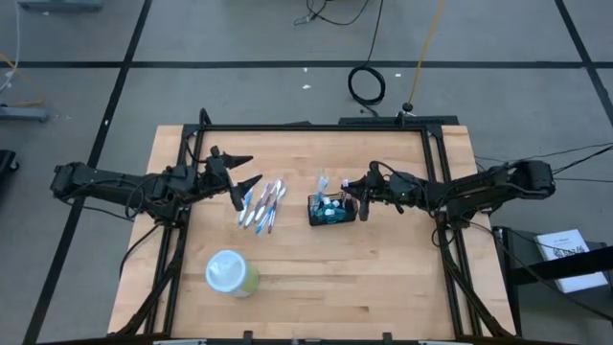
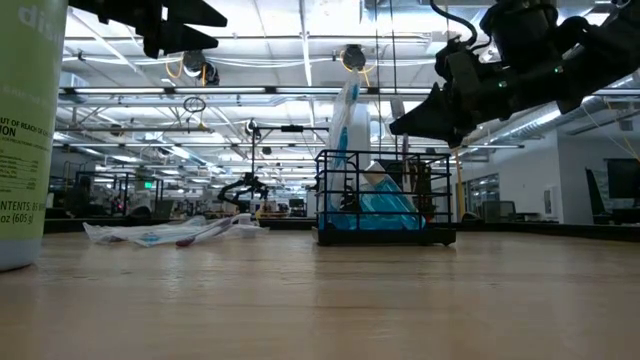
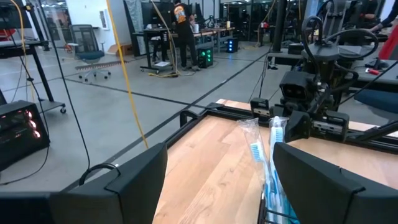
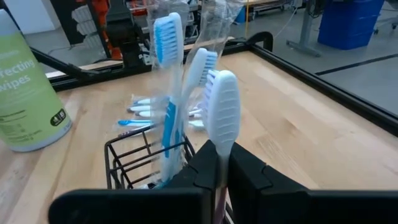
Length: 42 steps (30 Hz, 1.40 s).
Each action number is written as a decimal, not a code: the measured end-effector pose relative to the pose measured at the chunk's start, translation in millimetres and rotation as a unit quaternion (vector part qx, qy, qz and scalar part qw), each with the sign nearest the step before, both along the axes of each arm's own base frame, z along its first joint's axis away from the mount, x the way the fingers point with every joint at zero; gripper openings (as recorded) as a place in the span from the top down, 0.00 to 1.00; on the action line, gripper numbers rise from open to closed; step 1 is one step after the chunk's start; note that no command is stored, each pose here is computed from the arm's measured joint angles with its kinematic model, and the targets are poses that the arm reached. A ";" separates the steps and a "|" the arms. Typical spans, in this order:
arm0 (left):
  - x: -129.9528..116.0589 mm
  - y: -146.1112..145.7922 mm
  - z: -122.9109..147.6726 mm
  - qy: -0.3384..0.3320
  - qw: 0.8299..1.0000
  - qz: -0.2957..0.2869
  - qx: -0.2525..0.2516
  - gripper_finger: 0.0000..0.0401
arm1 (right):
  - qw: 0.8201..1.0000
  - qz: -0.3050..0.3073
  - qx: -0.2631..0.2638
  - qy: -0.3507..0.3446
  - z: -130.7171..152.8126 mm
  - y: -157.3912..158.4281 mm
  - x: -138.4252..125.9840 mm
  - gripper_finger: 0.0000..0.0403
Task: Pick & Place toothbrushing station
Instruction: Put the purple toothbrush into the black mesh organizer
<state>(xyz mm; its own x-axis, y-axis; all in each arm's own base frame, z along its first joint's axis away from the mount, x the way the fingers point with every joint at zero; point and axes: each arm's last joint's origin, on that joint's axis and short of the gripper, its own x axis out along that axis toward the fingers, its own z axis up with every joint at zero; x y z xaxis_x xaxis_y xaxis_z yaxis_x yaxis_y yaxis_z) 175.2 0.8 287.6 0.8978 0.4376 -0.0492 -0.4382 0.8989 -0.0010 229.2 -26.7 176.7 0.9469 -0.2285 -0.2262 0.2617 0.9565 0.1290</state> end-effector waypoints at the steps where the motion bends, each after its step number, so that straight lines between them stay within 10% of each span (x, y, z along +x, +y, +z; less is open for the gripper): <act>1: 0.0 0.0 -0.1 0.000 1.000 0.000 0.000 0.26 | 1.000 0.000 0.000 0.001 -0.1 0.0 0.0 0.96; 12: 0.0 0.0 -0.5 0.001 1.000 0.000 -0.003 0.25 | 1.000 0.009 -0.022 0.014 -1.1 0.3 -1.0 0.92; 29: 0.0 0.0 -0.3 -0.002 1.000 0.000 -0.009 0.26 | 0.996 0.007 -0.034 -0.077 28.4 1.2 -9.8 0.48; 42: 0.0 0.0 -0.3 -0.006 1.000 0.000 -0.016 0.26 | 0.998 0.009 -0.031 -0.060 33.5 2.8 -19.1 0.41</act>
<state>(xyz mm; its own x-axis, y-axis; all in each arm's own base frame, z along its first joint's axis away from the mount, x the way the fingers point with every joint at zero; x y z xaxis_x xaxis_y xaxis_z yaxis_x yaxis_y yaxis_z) 175.2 0.8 287.3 0.8980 0.4367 -0.0528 -0.4387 0.8979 -0.0351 210.1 -23.9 210.2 0.9706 -0.2206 -0.0962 0.2298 0.9683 0.0983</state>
